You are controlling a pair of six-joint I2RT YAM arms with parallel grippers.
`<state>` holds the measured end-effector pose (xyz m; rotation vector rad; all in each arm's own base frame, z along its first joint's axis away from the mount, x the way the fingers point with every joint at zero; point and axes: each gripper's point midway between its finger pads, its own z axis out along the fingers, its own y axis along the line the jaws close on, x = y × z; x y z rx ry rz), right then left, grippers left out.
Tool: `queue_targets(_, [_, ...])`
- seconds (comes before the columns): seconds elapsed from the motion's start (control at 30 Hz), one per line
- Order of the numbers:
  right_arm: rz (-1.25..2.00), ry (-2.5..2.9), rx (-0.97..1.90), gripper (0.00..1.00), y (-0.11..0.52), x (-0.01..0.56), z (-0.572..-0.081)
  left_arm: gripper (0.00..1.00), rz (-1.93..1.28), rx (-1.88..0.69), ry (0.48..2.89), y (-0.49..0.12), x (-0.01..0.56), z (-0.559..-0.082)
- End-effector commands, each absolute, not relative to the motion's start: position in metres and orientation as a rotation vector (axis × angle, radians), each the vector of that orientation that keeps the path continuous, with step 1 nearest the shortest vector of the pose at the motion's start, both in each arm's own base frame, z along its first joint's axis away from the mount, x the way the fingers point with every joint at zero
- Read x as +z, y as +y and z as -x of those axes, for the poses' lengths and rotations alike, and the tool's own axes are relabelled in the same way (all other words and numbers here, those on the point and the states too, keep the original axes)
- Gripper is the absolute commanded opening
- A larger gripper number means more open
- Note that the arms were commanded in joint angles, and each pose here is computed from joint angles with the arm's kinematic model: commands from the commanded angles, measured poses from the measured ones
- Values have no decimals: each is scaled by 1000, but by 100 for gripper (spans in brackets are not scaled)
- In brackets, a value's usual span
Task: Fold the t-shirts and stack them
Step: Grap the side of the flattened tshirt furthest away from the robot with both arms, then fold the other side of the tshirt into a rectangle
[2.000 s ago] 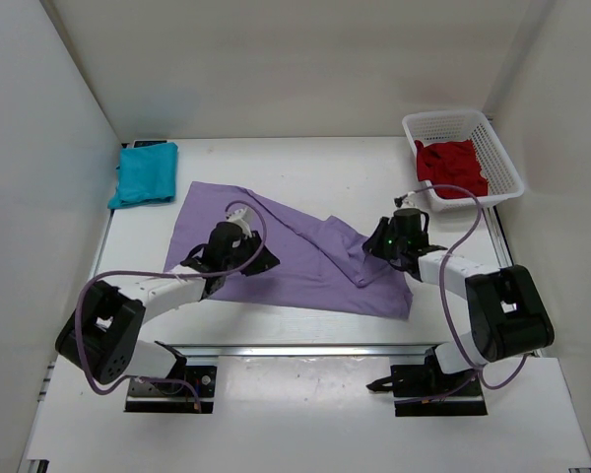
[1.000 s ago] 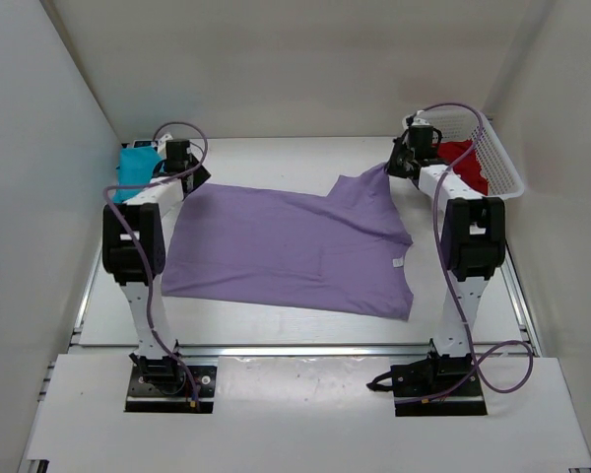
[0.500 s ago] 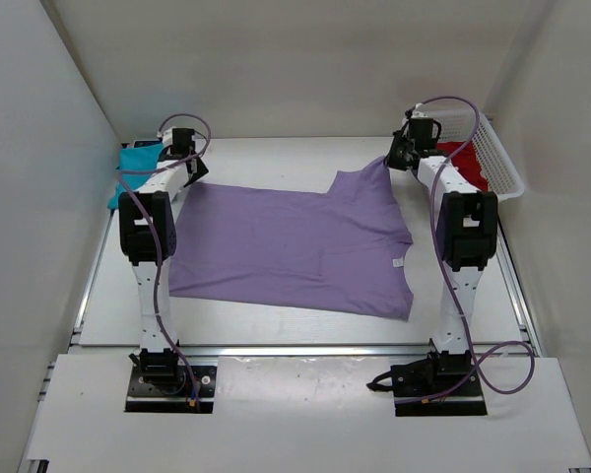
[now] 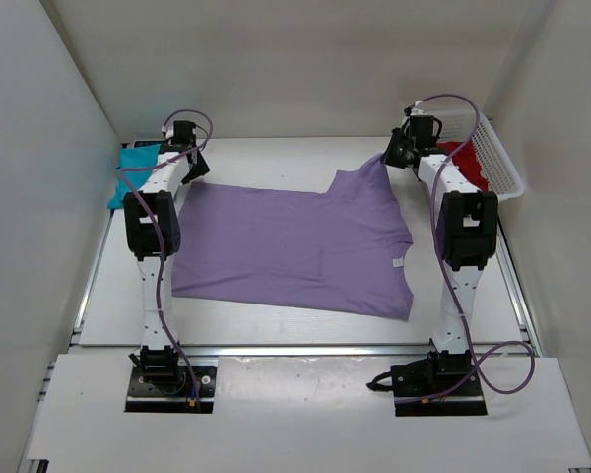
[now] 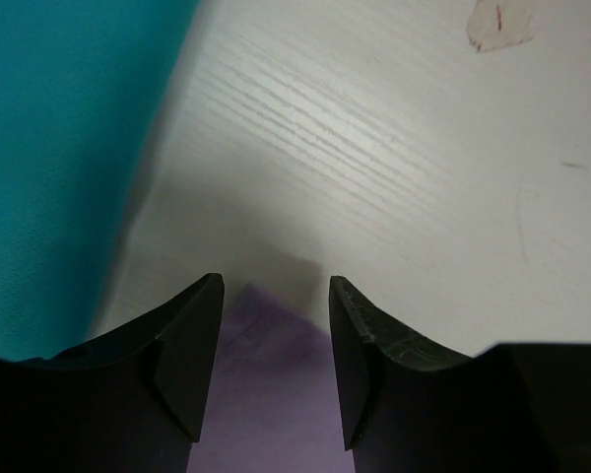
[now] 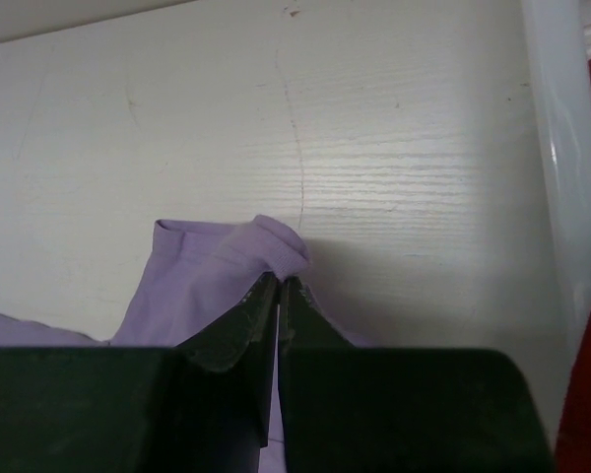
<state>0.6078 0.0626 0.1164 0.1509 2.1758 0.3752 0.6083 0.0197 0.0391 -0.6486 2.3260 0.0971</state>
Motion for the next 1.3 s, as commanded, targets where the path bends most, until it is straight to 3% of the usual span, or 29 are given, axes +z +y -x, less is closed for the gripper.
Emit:
queue_targets(0.0, [-130, 2103, 430, 0, 71, 148, -605, 57, 607, 64, 2362, 15, 53, -605])
queue_targets(0.07, [-118, 2086, 422, 0, 73, 156, -604, 48, 592, 64, 2373, 16, 52, -605])
queue_targets(0.37, [-123, 2028, 456, 0, 75, 183, -597, 48, 538, 123, 2427, 20, 48, -595])
queue_targets(0.43, [-116, 2035, 457, 0, 76, 180, -591, 39, 538, 122, 2424, 20, 48, -596])
queue_targets(0.6, [-111, 2032, 466, 0, 76, 184, -586, 7, 560, 124, 2401, 19, 52, -600])
queue_targets(0.67, [-96, 2051, 462, 0, 78, 181, -580, 0, 547, 115, 2402, 13, 54, -601])
queue_targets(0.9, [-105, 2070, 467, 0, 87, 185, -536, 0, 533, 32, 2324, 0, 103, -592])
queue_targets(1.07, [-123, 2105, 518, 0, 103, 169, -474, 0, 533, -38, 2203, 3, 158, -551])
queue_targets(1.27, [-150, 2080, 490, 0, 98, 172, -413, 0, 539, -35, 2246, 10, 135, -491])
